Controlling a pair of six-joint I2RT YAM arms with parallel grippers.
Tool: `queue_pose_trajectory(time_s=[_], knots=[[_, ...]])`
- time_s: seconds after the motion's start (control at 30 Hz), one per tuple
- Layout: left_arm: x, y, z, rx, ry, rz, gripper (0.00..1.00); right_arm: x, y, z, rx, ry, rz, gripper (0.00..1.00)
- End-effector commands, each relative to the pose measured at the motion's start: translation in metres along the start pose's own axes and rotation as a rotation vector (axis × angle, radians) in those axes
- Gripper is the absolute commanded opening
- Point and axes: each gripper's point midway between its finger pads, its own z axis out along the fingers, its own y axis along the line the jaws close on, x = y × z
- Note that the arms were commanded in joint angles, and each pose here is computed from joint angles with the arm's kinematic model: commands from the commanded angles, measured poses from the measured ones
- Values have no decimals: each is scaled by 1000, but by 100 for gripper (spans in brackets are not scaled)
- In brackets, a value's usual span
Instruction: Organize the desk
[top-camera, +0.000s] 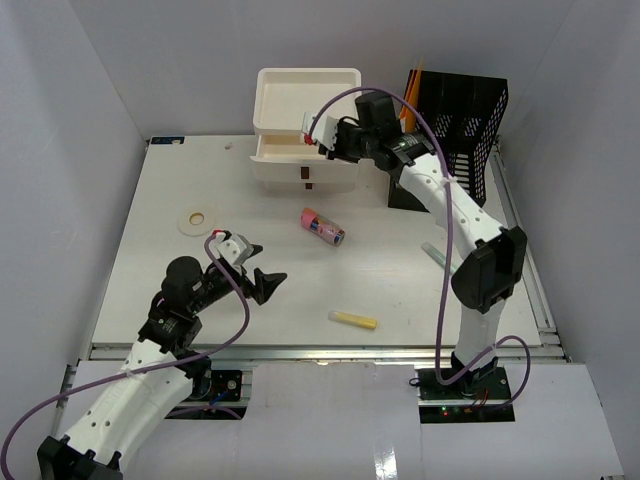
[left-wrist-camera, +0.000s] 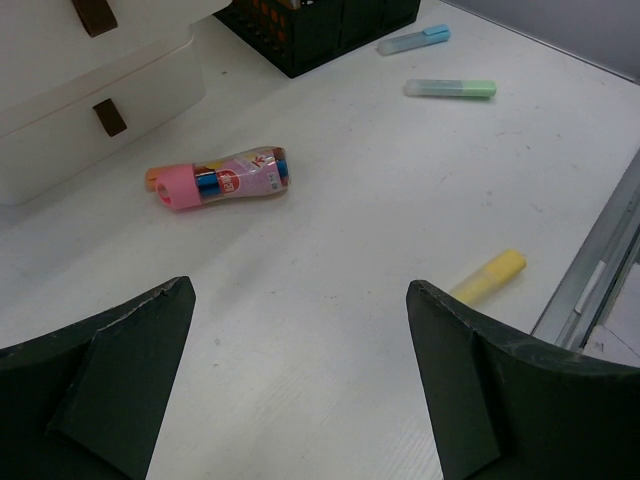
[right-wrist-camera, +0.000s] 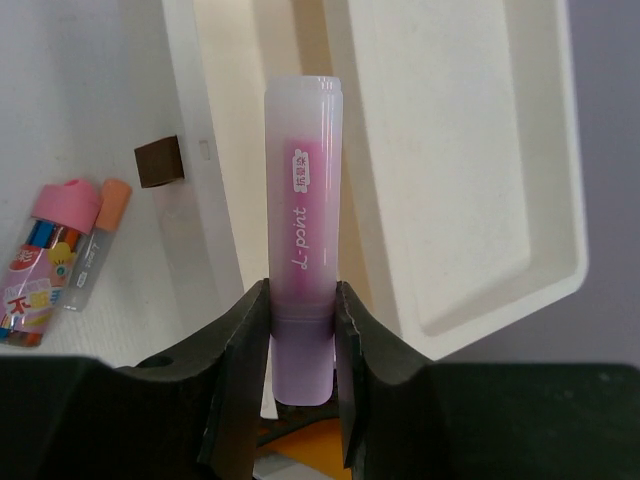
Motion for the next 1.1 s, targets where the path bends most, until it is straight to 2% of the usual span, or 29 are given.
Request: queue_pose_trajectory(time_s=[0.0, 0.1, 0.17, 0.23, 0.27, 0.37, 0.57, 0.7, 0.73, 0.8, 0.83, 0.9, 0.93, 1.07], knots=[[-3, -9, 2, 64, -22, 33, 98, -12, -39, 2, 150, -10, 24, 11], [-2, -9, 2, 62, -20, 33, 98, -6, -37, 15, 143, -3, 35, 14], [-2, -9, 2, 67, -21, 34, 98, 0, -33, 23, 130, 6, 43, 21], [1, -12, 3, 85, -13, 30, 98, 6, -30, 28, 126, 20, 50, 36], [2, -14, 3, 97, -13, 29, 98, 7, -28, 30, 126, 22, 54, 53], [-2, -23, 5, 153, -34, 23, 98, 3, -28, 24, 126, 8, 71, 67], [13, -36, 20, 252, 42, -47, 98, -22, -41, -21, 159, -69, 160, 72], [28, -53, 33, 320, 116, -66, 95, -18, -27, -78, 24, -211, 359, 72], [34, -58, 37, 331, 142, -62, 94, -20, -17, -97, -28, -254, 376, 72], [46, -76, 42, 386, 189, -32, 94, 1, 36, -120, -222, -303, 468, 72], [52, -79, 45, 391, 213, -6, 94, 1, 51, -135, -252, -322, 450, 72], [67, -98, 55, 454, 278, 51, 94, 34, 111, -149, -346, -275, 528, 73], [75, -110, 63, 484, 314, 82, 94, 62, 156, -148, -411, -219, 610, 74], [95, -135, 78, 595, 369, 265, 94, 91, 224, -173, -417, -195, 632, 76]])
